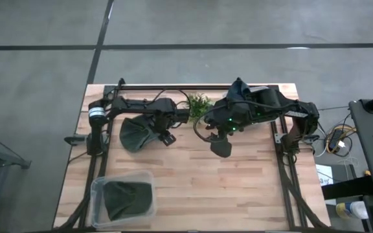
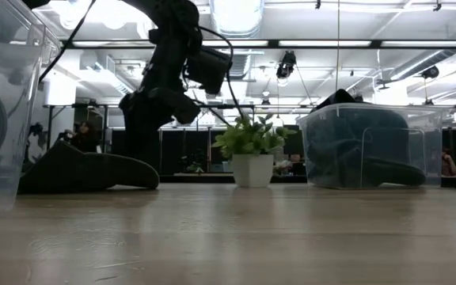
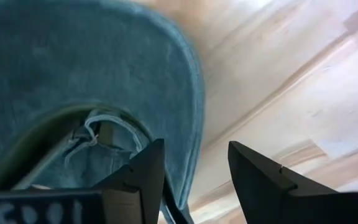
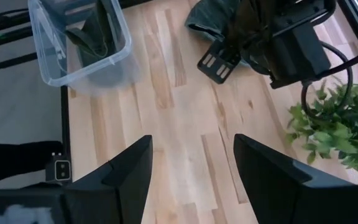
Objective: Pick & Place hat
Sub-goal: Put the black cap into the bottom transparent bin
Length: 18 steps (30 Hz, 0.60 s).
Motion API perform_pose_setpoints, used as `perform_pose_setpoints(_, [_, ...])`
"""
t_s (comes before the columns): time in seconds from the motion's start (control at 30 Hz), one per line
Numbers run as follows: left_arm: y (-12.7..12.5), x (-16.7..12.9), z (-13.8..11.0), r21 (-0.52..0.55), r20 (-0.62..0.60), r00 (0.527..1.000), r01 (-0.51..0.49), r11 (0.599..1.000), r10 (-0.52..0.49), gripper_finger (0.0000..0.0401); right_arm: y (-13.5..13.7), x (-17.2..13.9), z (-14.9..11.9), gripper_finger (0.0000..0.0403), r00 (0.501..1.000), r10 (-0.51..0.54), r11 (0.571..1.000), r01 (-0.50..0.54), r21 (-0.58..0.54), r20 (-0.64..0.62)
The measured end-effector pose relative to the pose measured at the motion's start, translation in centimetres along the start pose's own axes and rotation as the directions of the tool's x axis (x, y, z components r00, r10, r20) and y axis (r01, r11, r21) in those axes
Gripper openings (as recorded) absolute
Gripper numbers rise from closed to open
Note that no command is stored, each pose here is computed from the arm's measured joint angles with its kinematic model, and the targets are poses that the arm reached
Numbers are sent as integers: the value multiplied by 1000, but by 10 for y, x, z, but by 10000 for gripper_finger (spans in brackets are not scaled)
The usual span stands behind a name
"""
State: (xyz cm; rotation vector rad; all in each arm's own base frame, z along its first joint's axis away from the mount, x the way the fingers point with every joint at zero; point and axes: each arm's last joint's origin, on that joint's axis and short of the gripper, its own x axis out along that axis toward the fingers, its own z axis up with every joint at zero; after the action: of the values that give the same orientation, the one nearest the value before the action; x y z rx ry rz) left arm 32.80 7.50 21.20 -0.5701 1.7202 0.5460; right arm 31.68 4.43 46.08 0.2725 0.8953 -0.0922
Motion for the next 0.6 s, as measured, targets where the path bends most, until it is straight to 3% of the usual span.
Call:
perform_pose_setpoints(0.2, [-2,-25,0,47,68,998,-13,999,10,170,0,0,0,219,1000,0,1000,0,0,0])
perform_pose_setpoints(0.4, [0,-62,-2,29,172,984,-50,998,45,170,0,0,0,219,1000,-1,1000,1,1,1])
perform_pose_setpoints(0.6, [3,-85,-11,-15,174,982,-65,998,67,170,0,0,0,219,1000,-6,1000,6,1,3])
